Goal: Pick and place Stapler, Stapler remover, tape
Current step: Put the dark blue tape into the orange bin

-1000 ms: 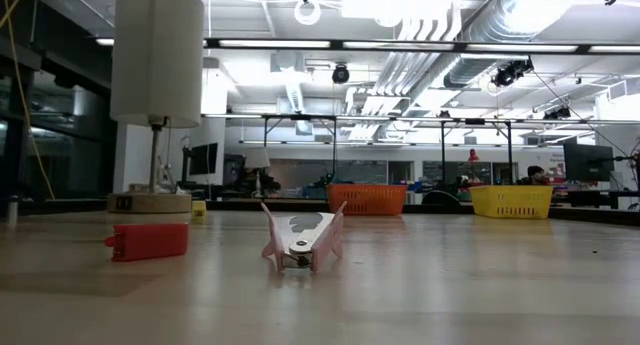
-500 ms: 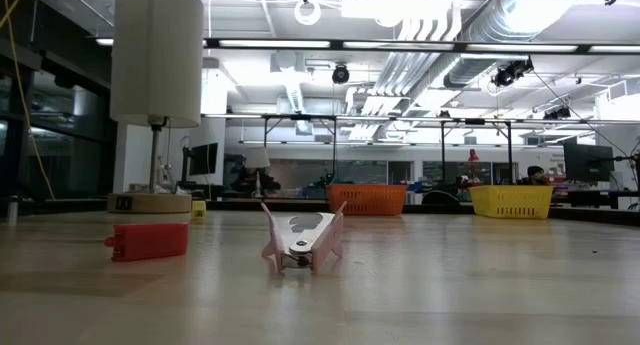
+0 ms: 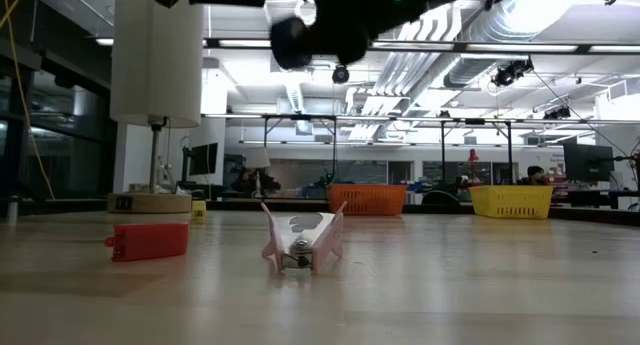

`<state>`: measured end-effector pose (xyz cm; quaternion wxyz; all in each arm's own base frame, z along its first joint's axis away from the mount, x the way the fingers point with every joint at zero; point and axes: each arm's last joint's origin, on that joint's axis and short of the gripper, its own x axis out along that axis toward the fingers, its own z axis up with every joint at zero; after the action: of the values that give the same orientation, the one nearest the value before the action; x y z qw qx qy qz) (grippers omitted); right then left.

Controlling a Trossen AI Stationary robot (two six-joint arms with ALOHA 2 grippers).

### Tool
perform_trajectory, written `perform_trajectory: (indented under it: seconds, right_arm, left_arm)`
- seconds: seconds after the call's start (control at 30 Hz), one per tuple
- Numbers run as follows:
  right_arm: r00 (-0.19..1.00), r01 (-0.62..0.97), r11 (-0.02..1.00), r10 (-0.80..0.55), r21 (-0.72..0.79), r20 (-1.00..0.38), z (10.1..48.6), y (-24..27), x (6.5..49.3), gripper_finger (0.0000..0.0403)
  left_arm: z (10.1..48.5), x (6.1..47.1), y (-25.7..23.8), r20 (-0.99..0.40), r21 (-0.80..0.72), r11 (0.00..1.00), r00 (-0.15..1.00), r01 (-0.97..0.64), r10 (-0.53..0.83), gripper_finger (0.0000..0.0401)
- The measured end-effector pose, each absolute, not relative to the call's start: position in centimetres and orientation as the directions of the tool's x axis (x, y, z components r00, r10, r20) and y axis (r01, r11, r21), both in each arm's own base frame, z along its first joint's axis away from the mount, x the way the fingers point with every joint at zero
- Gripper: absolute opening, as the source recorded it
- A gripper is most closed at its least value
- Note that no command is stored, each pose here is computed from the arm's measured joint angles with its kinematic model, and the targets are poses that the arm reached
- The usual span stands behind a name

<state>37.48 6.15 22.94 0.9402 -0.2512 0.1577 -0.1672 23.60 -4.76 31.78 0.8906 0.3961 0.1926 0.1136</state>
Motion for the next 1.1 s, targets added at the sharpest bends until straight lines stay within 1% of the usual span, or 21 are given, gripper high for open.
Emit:
perform_trajectory:
  seconds: [0.13,0.23,0.33,0.43,0.53,0.7,0.83,0.97,1.1]
  right_arm:
    - [0.807,0.331,0.819,-0.503,-0.469,-0.309,22.6,2.8,37.0,0.0028]
    - [0.754,0.388,0.831,-0.535,-0.398,-0.381,22.9,-0.2,36.2,0.0028]
    - [0.733,0.405,0.863,-0.503,-0.302,-0.457,23.3,-3.6,35.2,0.0028]
    - [0.739,0.395,0.899,-0.434,-0.191,-0.516,23.9,-7.3,34.0,0.0028]
    - [0.735,0.414,0.905,-0.395,-0.098,-0.551,24.0,-11.0,32.6,0.0028]
    - [0.712,0.493,0.870,-0.384,0.028,-0.588,23.7,-16.3,30.1,0.0028]
    - [0.715,0.554,0.823,-0.394,0.124,-0.578,23.8,-18.9,28.6,0.0028]
    - [0.739,0.591,0.779,-0.419,0.210,-0.527,23.6,-19.9,28.9,0.0028]
    - [0.746,0.600,0.764,-0.429,0.235,-0.510,22.2,-20.5,30.0,0.0028]
  left_arm:
    - [31.2,23.0,-4.6,-0.315,0.737,0.675,0.868,-0.031,0.384,0.0217]
    - [30.7,22.5,-4.4,-0.369,0.727,0.687,0.843,-0.002,0.392,0.0217]
    - [30.3,22.2,-4.3,-0.405,0.709,0.706,0.823,0.007,0.398,0.0217]
    - [29.9,22.0,-4.3,-0.438,0.692,0.722,0.805,0.017,0.400,0.0217]
    - [29.6,21.8,-4.2,-0.466,0.676,0.737,0.788,0.022,0.403,0.0217]
    - [29.5,21.7,-4.2,-0.480,0.661,0.751,0.779,0.017,0.404,0.0217]
    - [29.5,21.7,-4.2,-0.480,0.649,0.761,0.779,0.006,0.404,0.0217]
    - [29.5,21.8,-4.2,-0.474,0.635,0.772,0.783,-0.012,0.403,0.0217]
    - [29.4,21.7,-4.2,-0.483,0.614,0.789,0.778,-0.025,0.401,0.0217]
